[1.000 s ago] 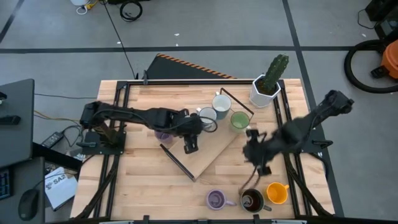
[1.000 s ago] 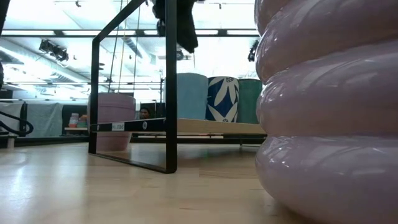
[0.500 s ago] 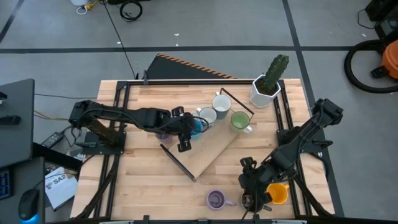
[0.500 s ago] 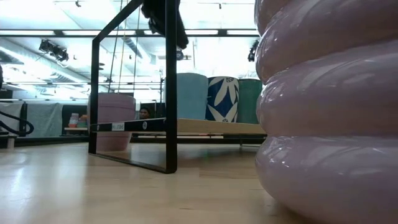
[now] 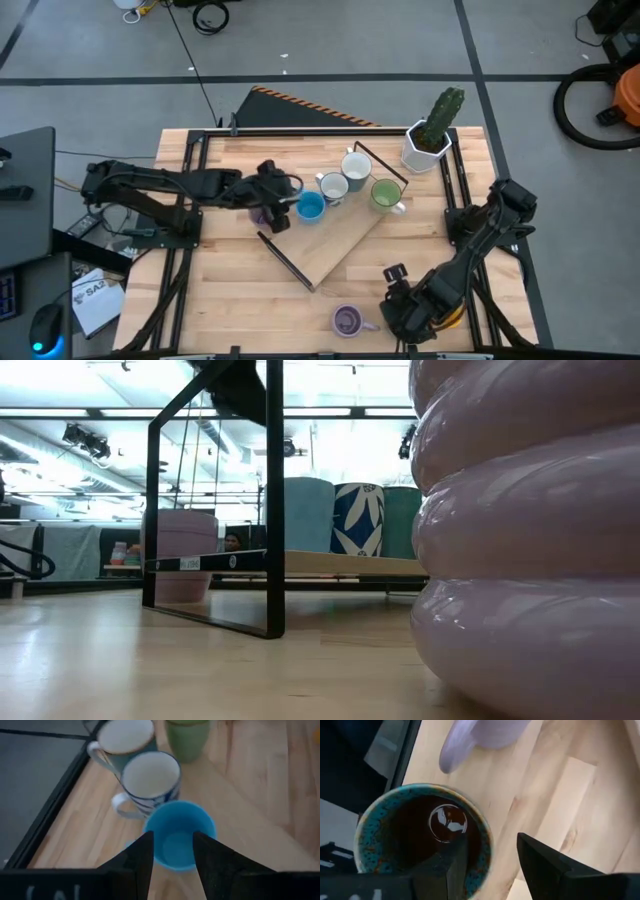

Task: Place coffee mugs
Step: Put the dark green mug on the shelf

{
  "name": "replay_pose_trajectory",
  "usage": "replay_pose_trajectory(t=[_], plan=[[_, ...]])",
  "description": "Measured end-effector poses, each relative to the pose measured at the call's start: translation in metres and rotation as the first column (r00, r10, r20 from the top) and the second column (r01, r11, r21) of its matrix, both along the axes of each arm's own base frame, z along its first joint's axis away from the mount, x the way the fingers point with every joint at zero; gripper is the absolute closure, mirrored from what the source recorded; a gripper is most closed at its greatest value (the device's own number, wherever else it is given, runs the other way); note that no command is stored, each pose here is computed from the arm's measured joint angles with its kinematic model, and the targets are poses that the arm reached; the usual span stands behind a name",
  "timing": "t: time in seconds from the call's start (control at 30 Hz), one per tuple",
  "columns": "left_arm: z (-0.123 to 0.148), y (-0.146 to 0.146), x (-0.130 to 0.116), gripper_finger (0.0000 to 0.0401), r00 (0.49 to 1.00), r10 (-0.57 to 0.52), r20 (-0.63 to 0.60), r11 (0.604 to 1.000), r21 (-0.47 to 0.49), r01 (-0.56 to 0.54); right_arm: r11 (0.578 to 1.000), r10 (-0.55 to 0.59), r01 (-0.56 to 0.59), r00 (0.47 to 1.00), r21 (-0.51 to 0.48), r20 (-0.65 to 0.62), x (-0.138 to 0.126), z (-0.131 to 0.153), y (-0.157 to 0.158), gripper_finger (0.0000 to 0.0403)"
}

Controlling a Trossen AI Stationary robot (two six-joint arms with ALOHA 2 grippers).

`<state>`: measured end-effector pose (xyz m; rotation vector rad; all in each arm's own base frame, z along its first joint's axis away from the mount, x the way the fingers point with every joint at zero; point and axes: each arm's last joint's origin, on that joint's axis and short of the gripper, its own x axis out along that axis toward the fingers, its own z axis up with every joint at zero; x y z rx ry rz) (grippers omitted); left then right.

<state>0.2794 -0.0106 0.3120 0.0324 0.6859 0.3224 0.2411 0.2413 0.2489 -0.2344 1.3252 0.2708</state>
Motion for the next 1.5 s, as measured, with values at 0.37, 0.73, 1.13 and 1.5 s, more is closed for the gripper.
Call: replay_pose_trajectory(t=[0.37, 0.73, 1.13, 1.5], plan=[[0.008, 0.008, -0.036, 0.0259, 0.991, 0.078, 0.109, 0.994, -0.079, -0.07, 0.994, 0.043, -0.051, 0.996, -0.097, -0.084, 0.002, -0.024, -0.005, 0.0268], [0.025, 0.008, -0.052, 0.0259, 0.976, 0.078, 0.202, 0.991, -0.126, -0.053, 0.991, 0.048, -0.064, 0.99, -0.12, -0.131, 0.008, -0.027, -0.015, 0.0359], [0.033, 0.007, -0.057, 0.0259, 0.967, 0.048, 0.251, 0.987, -0.159, -0.008, 0.977, -0.052, 0.062, 0.997, -0.204, 0.054, 0.021, 0.028, -0.089, 0.0359], [0.037, 0.007, -0.055, 0.0259, 0.953, 0.05, 0.297, 0.987, -0.162, -0.001, 0.939, -0.282, 0.296, 0.954, -0.175, 0.104, 0.059, 0.047, -0.183, 0.036]])
